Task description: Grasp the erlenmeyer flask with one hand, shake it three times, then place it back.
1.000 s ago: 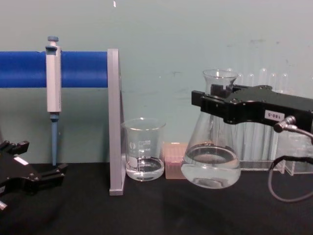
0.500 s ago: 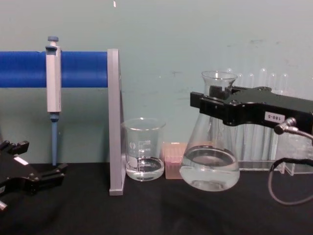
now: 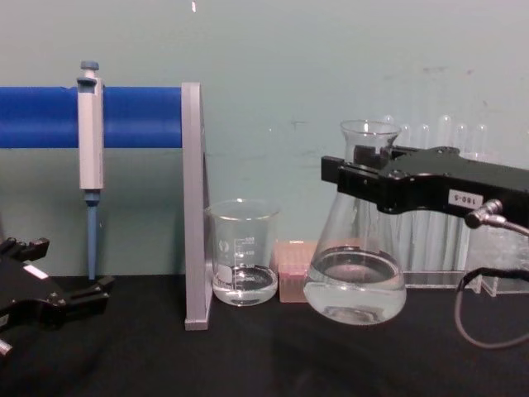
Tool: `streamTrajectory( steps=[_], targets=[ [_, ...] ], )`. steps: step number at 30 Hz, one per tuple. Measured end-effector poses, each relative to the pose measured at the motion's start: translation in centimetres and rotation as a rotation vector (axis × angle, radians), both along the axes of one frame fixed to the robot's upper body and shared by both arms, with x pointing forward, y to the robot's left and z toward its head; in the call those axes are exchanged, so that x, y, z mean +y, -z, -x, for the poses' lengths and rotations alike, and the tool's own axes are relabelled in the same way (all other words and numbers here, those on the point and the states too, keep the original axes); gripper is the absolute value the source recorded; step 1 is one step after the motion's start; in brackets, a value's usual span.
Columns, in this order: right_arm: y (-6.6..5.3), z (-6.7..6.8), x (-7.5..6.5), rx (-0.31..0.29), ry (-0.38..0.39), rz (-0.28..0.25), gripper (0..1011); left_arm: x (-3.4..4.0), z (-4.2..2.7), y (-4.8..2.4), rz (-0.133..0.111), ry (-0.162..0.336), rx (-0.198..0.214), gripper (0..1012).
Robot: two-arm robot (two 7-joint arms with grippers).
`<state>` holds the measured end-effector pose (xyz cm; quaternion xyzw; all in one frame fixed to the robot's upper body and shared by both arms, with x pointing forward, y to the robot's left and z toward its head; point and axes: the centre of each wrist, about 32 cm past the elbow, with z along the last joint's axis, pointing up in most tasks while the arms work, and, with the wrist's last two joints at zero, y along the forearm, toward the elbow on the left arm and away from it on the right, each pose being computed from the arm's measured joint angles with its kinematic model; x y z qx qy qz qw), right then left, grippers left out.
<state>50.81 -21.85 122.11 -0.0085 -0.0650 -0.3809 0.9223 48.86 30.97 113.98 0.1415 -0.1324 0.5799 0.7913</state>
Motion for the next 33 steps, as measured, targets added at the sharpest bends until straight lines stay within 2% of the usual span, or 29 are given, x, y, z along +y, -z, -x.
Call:
streamTrajectory(
  steps=[22, 33],
  targets=[
    [0.12, -0.07, 0.26, 0.006, -0.033, 0.004, 456, 0.00, 0.00, 0.00, 0.000, 0.000, 0.000, 1001],
    [0.35, 0.29, 0.74, -0.001, -0.157, 0.016, 456, 0.00, 0.00, 0.00, 0.000, 0.000, 0.000, 1001]
  ],
)
